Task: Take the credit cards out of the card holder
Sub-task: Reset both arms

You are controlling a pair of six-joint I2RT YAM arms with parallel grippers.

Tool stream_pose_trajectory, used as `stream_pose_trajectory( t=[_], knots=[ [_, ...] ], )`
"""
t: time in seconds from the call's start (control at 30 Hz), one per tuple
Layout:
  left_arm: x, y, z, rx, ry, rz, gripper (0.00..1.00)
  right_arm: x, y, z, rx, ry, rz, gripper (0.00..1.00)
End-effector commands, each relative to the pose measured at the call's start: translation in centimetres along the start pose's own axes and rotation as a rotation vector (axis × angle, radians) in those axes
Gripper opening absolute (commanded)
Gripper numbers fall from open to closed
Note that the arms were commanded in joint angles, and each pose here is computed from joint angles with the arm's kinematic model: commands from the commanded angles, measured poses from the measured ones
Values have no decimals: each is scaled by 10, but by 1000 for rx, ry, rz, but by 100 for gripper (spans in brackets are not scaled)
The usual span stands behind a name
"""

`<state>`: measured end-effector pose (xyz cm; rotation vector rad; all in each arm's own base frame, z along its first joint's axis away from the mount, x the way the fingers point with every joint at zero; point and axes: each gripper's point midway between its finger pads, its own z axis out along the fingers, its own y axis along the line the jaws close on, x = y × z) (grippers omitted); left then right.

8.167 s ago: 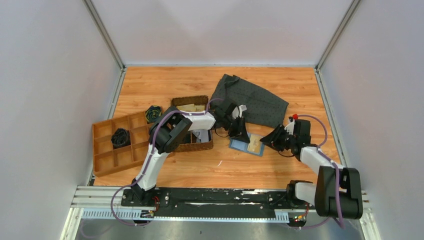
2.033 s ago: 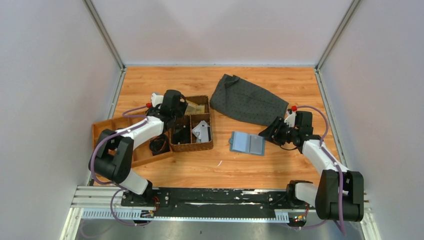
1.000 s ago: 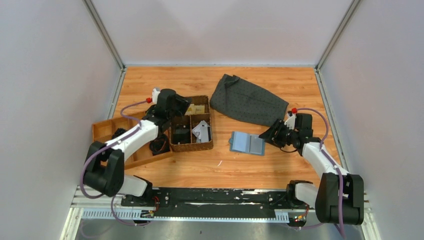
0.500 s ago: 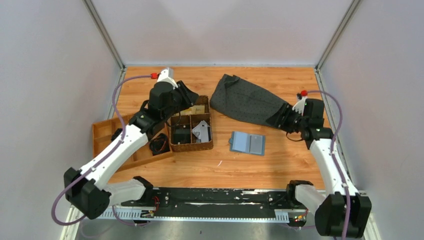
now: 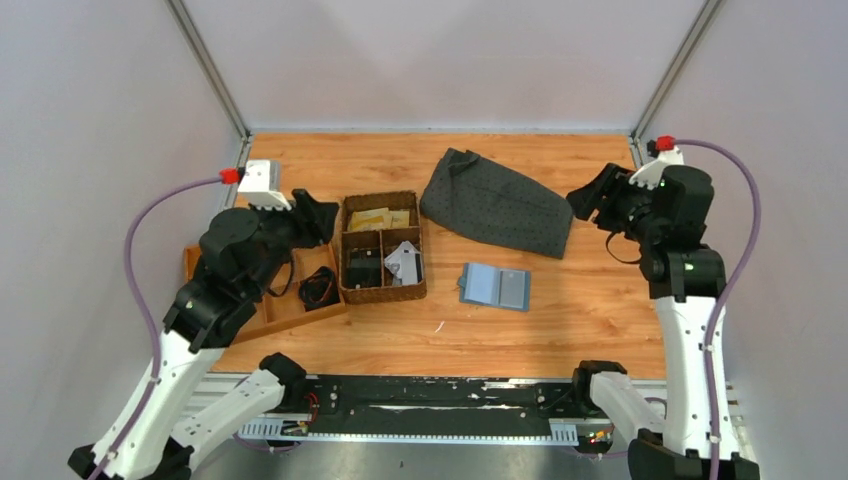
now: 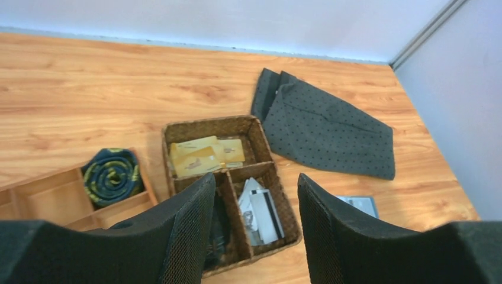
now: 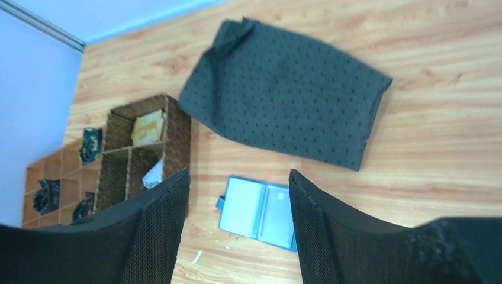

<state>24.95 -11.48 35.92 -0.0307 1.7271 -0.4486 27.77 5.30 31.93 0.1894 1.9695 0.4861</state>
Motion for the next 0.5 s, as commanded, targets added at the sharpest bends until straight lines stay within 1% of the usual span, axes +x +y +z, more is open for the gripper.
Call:
stream_pose_trajectory(
  t=[0.0, 0.1, 0.17, 0.2, 0.3, 0.47],
  knots=[
    [8, 26, -29, -90, 69, 94, 57, -24, 19, -38, -11, -55, -52, 65],
    [16, 39, -43, -125, 72, 107, 58, -31, 21, -47, -2, -99, -55, 65],
    [16, 47, -52, -147, 49, 97, 58, -35, 18, -49, 16, -123, -44, 65],
    [15, 50, -57, -156, 32, 86, 63, -35, 17, -48, 21, -125, -38, 64],
    [8, 58, -72, -182, -30, 55, 70, -32, 15, -43, 23, -114, -25, 64],
    [-3, 69, -91, -206, -104, 51, 78, -31, 18, -36, -7, -123, -2, 63]
  ],
)
